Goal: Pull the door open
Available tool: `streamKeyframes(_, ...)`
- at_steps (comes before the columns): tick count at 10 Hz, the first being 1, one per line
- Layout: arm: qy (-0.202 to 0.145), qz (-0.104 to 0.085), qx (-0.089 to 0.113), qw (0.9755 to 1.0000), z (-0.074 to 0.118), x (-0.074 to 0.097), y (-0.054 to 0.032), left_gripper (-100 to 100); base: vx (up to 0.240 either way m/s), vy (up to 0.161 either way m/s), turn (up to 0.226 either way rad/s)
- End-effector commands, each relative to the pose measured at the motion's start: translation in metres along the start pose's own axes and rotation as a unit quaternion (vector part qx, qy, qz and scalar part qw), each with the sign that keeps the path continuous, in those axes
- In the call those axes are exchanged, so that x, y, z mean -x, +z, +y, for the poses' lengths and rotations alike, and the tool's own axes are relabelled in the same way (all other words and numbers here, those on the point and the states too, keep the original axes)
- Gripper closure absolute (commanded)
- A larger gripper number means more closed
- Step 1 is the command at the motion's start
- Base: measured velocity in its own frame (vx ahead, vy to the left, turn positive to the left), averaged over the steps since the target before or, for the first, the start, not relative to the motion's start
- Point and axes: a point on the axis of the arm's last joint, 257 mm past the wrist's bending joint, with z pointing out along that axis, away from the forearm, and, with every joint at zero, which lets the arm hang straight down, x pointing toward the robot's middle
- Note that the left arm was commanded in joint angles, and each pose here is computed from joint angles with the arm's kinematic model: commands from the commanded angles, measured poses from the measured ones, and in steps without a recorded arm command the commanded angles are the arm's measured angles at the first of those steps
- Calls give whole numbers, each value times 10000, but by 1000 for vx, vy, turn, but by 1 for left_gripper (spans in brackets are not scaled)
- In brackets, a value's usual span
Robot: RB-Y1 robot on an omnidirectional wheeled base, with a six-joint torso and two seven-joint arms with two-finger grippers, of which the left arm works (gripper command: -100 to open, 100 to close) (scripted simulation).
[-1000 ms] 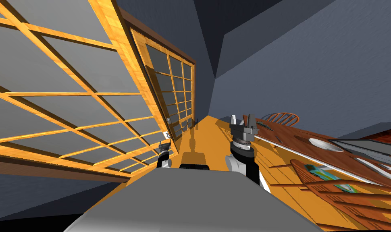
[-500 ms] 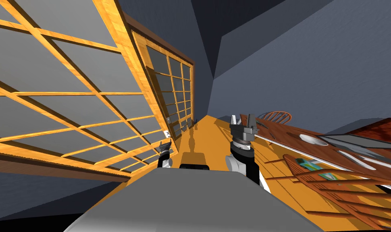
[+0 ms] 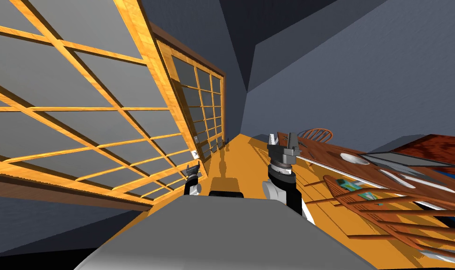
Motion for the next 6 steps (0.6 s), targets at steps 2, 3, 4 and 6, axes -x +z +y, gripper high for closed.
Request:
streamKeyframes(2, -3, -1, -45, 10000, -220, 21, 5, -100, 141, 7, -43)
streamKeyframes(3, -5, -1, -72, 10000, -358, 30, 7, -100, 202, -34, -55)
streamKeyframes(4, -6, 0, -87, 10000, -434, 34, 8, -100, 173, -25, -27)
streamKeyframes(6, -8, 3, -132, 9999, -668, 38, 10, -100, 149, -5, -45)
